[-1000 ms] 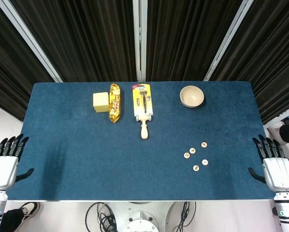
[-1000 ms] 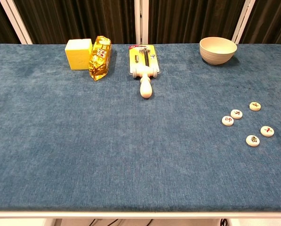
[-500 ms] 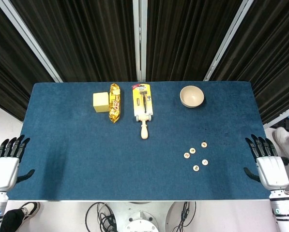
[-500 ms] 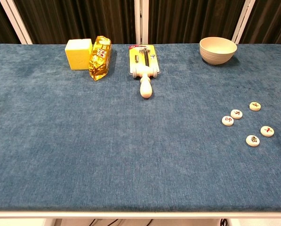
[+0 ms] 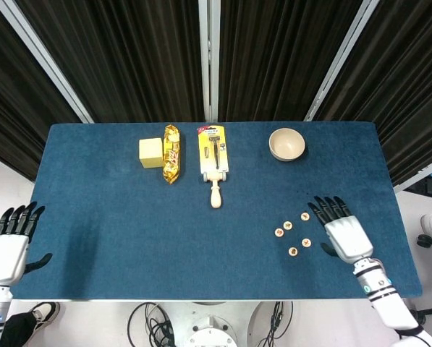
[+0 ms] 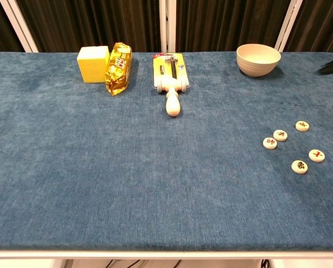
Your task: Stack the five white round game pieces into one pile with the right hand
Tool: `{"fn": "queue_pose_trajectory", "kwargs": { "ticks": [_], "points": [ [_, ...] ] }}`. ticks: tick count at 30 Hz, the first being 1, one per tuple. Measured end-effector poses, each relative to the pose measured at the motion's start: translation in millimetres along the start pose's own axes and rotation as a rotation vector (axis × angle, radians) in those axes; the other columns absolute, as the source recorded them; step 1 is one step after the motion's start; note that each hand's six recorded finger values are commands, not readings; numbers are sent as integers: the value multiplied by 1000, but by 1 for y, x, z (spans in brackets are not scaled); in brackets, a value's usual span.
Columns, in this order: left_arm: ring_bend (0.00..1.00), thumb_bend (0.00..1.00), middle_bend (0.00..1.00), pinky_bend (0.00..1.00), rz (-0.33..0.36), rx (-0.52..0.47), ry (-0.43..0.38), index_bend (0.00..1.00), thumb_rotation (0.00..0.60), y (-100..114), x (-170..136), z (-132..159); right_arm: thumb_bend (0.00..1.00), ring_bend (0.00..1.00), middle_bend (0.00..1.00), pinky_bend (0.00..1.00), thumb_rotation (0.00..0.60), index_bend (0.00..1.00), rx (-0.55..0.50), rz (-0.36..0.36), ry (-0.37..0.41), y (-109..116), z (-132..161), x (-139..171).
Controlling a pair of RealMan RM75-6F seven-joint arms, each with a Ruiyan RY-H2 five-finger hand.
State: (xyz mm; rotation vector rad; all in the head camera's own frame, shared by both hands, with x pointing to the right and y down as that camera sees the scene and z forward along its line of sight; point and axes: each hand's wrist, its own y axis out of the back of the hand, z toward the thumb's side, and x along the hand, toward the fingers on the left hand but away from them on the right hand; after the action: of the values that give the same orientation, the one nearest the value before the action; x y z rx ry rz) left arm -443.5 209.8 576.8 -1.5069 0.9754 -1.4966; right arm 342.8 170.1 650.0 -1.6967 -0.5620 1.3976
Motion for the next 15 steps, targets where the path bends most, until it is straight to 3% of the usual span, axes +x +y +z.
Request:
{"fn": "queue_pose_trajectory", "kwargs": {
  "ticks": [6, 15],
  "points": [
    [0, 131, 0, 0, 4, -5, 0, 77, 600, 2, 0, -1, 155, 0, 0, 0, 600, 75, 22, 31, 59, -11, 32, -27],
    [0, 130, 0, 0, 5, -9, 4, 77, 600, 2, 0, -2, 169, 0, 0, 0, 600, 169, 27, 62, 60, -28, 47, -48]
  ]
}}
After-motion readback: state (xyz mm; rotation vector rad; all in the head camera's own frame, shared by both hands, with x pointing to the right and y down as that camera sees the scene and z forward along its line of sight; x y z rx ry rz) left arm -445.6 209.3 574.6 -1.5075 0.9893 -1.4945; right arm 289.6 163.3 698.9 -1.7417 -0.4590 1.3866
